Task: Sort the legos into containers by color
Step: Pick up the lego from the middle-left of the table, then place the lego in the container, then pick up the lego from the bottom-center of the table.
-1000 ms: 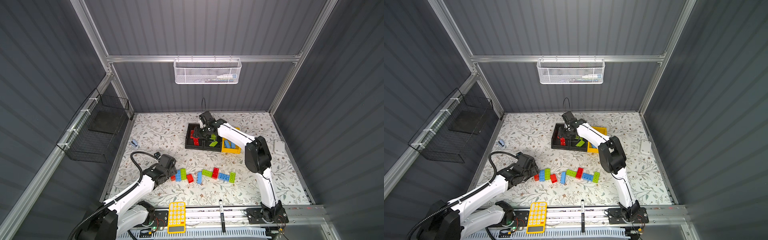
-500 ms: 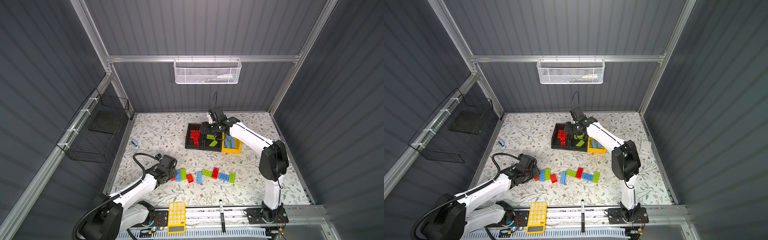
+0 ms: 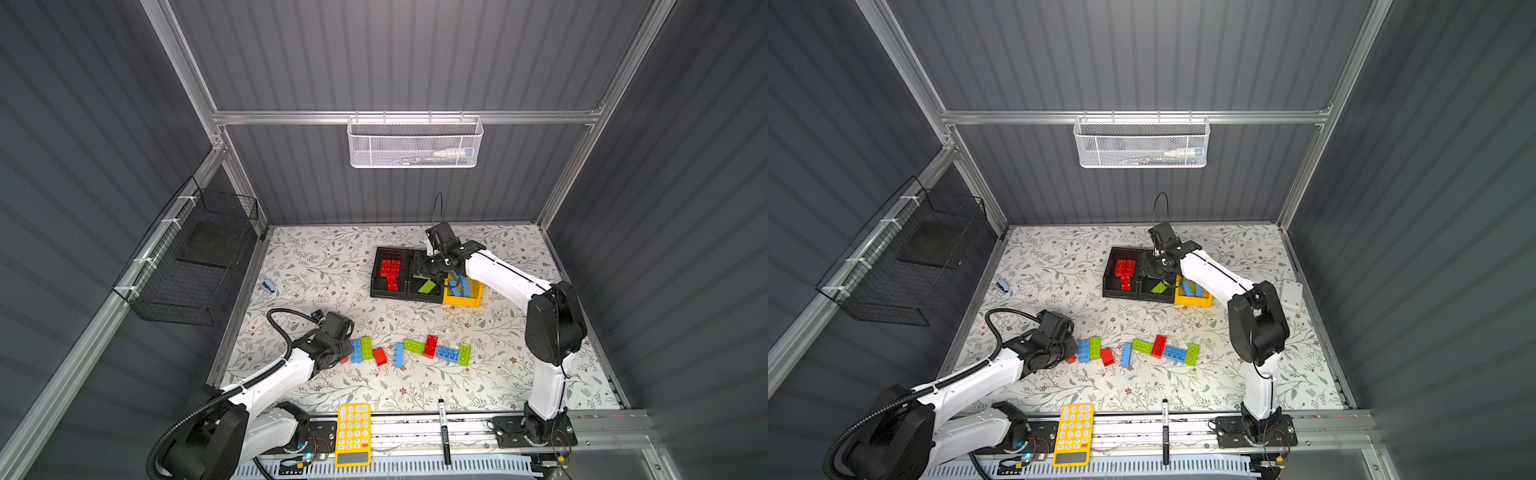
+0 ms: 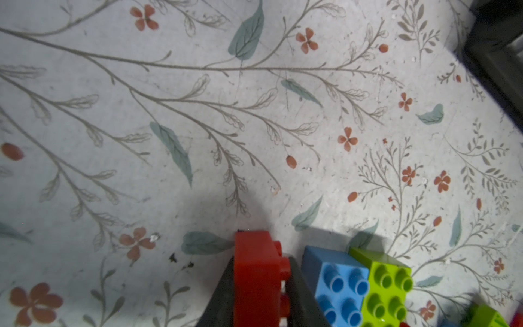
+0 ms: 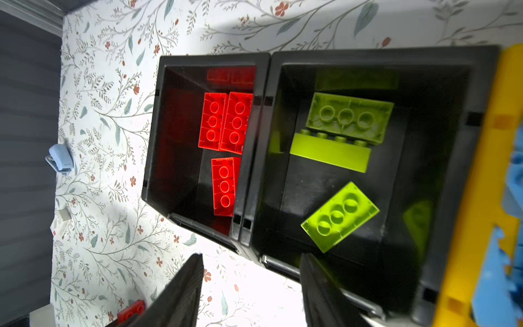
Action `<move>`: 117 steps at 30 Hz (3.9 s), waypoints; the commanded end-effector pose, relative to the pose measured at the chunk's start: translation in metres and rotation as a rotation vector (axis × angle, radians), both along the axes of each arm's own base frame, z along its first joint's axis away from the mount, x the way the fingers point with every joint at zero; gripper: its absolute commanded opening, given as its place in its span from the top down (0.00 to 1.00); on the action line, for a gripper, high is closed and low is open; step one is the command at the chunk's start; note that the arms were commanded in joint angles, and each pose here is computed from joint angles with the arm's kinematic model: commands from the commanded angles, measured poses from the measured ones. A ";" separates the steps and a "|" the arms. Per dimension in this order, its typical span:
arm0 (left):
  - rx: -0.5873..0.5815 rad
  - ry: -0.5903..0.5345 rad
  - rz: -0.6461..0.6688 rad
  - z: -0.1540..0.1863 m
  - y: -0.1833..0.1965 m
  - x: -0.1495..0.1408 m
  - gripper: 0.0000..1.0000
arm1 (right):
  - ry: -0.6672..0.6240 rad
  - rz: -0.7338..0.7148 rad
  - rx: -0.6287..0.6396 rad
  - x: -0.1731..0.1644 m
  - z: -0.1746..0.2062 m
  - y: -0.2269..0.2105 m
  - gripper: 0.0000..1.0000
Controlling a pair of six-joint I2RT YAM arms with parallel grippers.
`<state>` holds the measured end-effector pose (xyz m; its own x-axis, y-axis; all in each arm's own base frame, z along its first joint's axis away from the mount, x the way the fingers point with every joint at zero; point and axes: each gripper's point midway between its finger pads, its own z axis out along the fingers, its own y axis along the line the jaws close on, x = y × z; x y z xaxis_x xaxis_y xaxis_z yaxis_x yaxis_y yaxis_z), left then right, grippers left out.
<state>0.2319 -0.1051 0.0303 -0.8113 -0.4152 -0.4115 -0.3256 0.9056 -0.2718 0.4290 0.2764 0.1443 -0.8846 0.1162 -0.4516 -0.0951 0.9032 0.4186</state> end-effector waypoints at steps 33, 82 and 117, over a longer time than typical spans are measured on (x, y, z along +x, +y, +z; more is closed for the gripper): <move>0.152 -0.329 -0.541 0.144 -0.124 0.181 0.80 | 0.144 -0.302 -0.099 -0.114 -0.041 -0.145 0.43; 0.134 -0.364 -0.423 0.143 -0.089 0.222 0.35 | 0.399 -0.318 -0.202 -0.208 -0.116 -0.140 0.42; 0.159 -0.323 -0.327 0.141 -0.038 0.173 0.37 | 0.107 -0.314 -0.338 -0.120 -0.017 -0.148 0.72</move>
